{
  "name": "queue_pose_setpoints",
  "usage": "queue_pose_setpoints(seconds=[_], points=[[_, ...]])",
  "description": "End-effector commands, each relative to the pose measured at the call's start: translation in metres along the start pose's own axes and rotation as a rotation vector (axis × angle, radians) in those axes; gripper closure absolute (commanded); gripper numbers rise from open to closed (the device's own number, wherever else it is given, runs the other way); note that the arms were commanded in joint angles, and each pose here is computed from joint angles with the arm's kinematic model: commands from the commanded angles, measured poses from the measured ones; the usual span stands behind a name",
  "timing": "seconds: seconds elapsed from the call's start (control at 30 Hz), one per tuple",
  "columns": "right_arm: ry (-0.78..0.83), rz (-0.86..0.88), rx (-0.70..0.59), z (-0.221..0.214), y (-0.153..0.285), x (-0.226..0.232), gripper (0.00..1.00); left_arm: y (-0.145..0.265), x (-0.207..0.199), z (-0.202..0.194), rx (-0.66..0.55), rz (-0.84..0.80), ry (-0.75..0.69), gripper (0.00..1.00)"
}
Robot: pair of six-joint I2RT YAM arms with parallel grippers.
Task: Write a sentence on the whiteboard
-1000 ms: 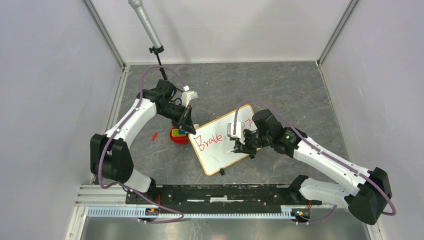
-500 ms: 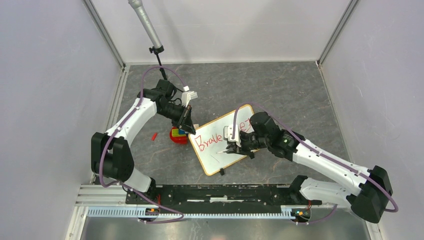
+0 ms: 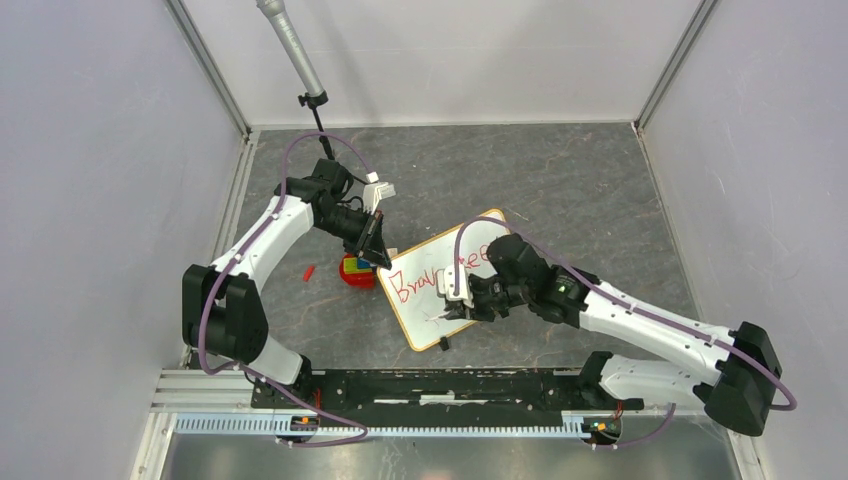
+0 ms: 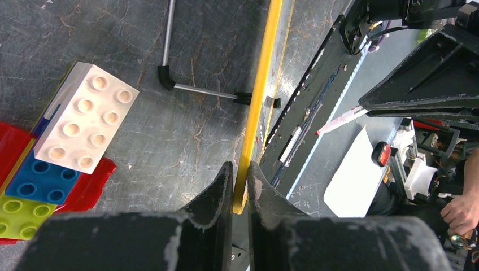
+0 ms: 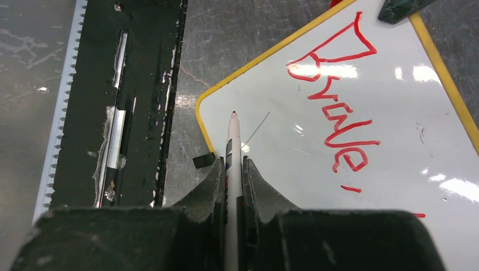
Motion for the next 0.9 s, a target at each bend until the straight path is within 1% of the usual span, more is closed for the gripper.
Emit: queue_pose_setpoints(seconds=[0.0, 0.1, 0.2, 0.5, 0.7, 0.87], points=[[0.089, -0.015, -0.003, 0.013, -0.004, -0.002, 1.0, -0.003, 0.01, 0.006, -0.019, 0.043, -0.037, 0.98], [0.149, -0.03, 0.032, 0.018, -0.008, 0.002, 1.0, -0.003, 0.01, 0.006, -0.017, 0.043, -0.035, 0.98], [0.175, -0.064, 0.062, 0.016, -0.012, 0.003, 1.0, -0.003, 0.01, 0.006, -0.017, 0.043, -0.033, 0.98], [0.157, -0.224, 0.152, -0.002, -0.011, -0.013, 1.0, -0.002, 0.01, 0.005, -0.02, 0.051, -0.036, 0.98], [0.159, -0.191, 0.18, -0.014, -0.01, -0.004, 1.0, -0.002, 0.011, 0.005, -0.018, 0.053, -0.036, 0.98], [0.155, -0.232, 0.208, -0.019, -0.008, -0.009, 1.0, -0.002, 0.011, 0.004, -0.018, 0.052, -0.035, 0.98]])
Point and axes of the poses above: each gripper's point midway between its finger pads, its own y axis back along the fingers, its own x axis along the line the jaws close on, z = x × y, the point moved 3 cm from there along y, back along the fingers, and after that the axes turned 7 degrees about y, right-handed, at the moved point
